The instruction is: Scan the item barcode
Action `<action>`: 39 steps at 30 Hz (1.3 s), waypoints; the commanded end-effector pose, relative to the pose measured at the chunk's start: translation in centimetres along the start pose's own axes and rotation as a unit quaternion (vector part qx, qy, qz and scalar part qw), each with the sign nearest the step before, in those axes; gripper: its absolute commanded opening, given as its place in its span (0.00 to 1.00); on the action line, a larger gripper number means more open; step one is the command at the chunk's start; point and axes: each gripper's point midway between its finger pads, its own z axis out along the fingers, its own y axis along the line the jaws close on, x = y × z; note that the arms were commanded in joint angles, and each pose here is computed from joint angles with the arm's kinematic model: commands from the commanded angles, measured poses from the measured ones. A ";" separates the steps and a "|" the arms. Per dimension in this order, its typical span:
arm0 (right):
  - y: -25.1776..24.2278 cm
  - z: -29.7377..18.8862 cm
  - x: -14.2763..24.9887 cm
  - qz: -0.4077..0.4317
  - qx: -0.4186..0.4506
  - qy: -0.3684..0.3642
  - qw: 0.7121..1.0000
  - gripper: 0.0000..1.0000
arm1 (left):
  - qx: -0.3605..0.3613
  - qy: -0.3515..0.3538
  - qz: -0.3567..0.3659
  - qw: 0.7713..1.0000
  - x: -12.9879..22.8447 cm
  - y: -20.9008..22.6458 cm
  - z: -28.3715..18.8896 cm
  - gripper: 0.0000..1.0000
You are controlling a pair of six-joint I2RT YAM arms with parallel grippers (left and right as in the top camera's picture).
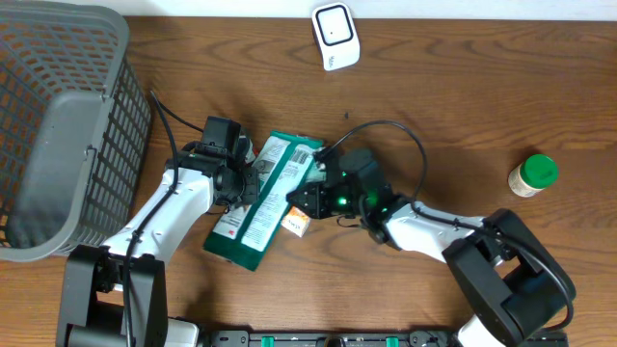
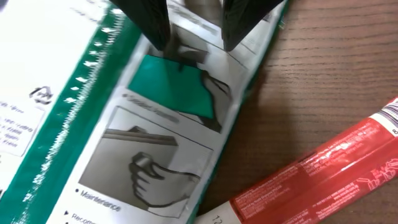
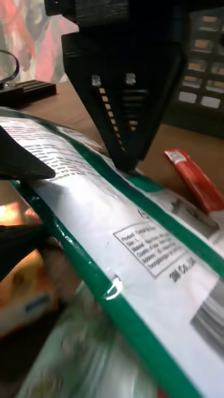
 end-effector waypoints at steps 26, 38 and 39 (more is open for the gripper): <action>0.2 1.6 0.0 0.085 0.053 -0.062 0.993 0.26 | 0.006 -0.001 0.007 1.000 0.1 -0.2 0.4 0.25; -0.6 1.9 1.7 0.099 0.076 -0.036 0.992 0.38 | -0.111 -0.090 0.033 0.989 -4.0 3.5 -0.3 0.26; -0.6 1.9 1.8 0.097 0.079 -0.036 0.991 0.38 | -0.111 -0.088 0.033 0.989 -4.0 3.5 -0.2 0.26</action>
